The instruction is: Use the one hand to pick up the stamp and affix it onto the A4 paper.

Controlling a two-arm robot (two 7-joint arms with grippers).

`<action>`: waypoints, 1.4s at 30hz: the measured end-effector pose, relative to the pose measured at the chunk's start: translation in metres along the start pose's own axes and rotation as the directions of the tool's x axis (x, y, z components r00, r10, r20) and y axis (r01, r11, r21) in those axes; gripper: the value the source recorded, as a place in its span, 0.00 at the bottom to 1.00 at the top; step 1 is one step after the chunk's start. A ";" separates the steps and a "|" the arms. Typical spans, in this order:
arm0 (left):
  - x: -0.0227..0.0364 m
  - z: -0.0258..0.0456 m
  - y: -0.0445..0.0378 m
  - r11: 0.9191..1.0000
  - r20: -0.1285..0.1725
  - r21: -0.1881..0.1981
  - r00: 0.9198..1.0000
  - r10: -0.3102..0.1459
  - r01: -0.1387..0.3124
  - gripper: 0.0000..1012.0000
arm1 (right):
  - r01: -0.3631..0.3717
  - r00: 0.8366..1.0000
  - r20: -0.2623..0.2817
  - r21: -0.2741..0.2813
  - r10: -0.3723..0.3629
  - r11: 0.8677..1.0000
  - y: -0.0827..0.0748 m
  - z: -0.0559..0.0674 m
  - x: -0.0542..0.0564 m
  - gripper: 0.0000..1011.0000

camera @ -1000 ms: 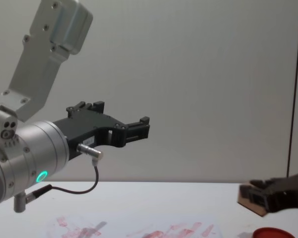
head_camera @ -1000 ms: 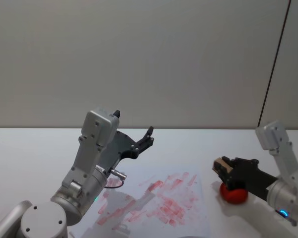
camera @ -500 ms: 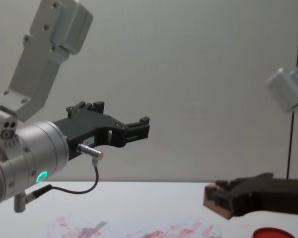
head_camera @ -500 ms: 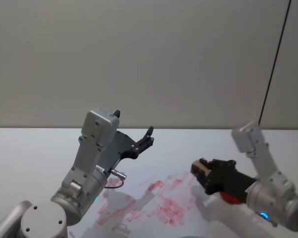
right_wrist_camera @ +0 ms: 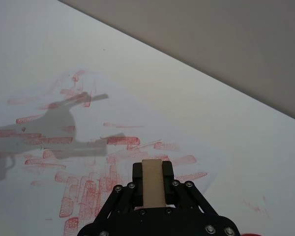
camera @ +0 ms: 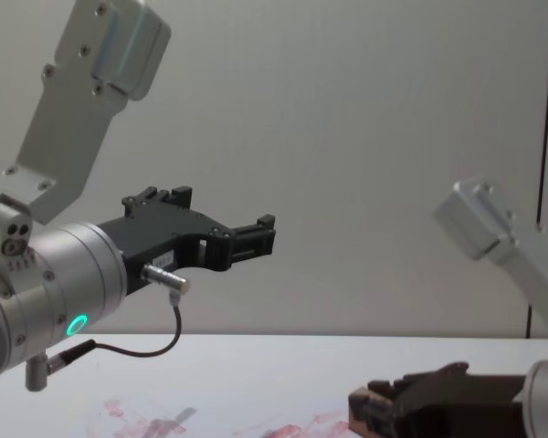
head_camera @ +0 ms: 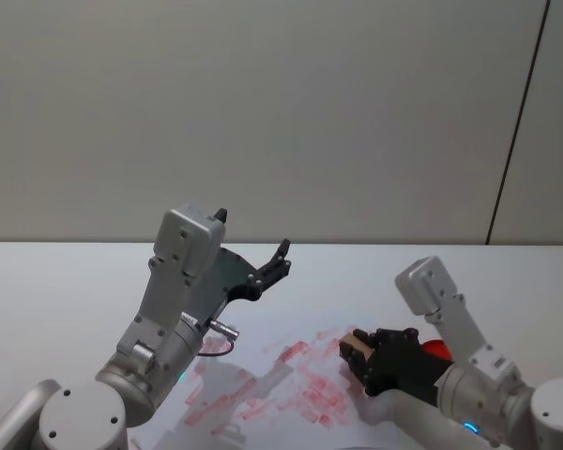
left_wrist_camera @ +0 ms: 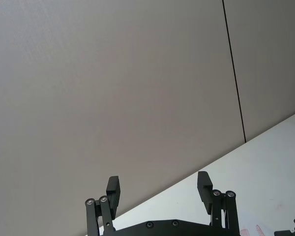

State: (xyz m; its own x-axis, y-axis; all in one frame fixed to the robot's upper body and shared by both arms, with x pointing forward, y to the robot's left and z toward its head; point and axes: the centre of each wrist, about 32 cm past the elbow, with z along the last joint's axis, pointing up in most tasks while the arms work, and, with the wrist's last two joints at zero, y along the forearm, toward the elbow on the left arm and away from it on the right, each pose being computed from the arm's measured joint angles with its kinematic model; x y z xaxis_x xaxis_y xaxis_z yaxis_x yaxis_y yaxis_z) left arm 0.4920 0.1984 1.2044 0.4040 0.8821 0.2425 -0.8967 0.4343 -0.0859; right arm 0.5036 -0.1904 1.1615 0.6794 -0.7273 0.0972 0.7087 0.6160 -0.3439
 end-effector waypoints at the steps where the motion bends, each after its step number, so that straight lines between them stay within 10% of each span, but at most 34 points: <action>1: 0.0000 0.0000 0.0000 1.000 0.000 0.000 1.000 0.000 0.000 0.99 | -0.002 1.000 0.000 -0.009 0.002 1.000 0.002 -0.001 -0.001 0.21; 27: 0.0000 0.0000 0.0000 1.000 0.000 0.000 1.000 0.000 0.000 0.99 | -0.010 1.000 0.006 -0.071 0.010 0.997 0.012 -0.010 -0.004 0.21; 42: 0.0000 0.0000 0.0000 1.000 0.000 0.000 1.000 0.000 0.000 0.99 | 0.052 0.998 -0.018 0.007 -0.052 0.999 -0.001 0.004 0.009 0.21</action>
State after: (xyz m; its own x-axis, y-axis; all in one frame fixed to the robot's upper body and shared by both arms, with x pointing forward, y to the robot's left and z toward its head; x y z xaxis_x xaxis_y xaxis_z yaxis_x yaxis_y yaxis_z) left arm 0.4920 0.1984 1.2044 0.4040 0.8821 0.2425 -0.8967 0.4343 -0.0859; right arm 0.5096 -0.1959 1.1667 0.6377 -0.7640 0.0980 0.7447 0.5791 -0.3319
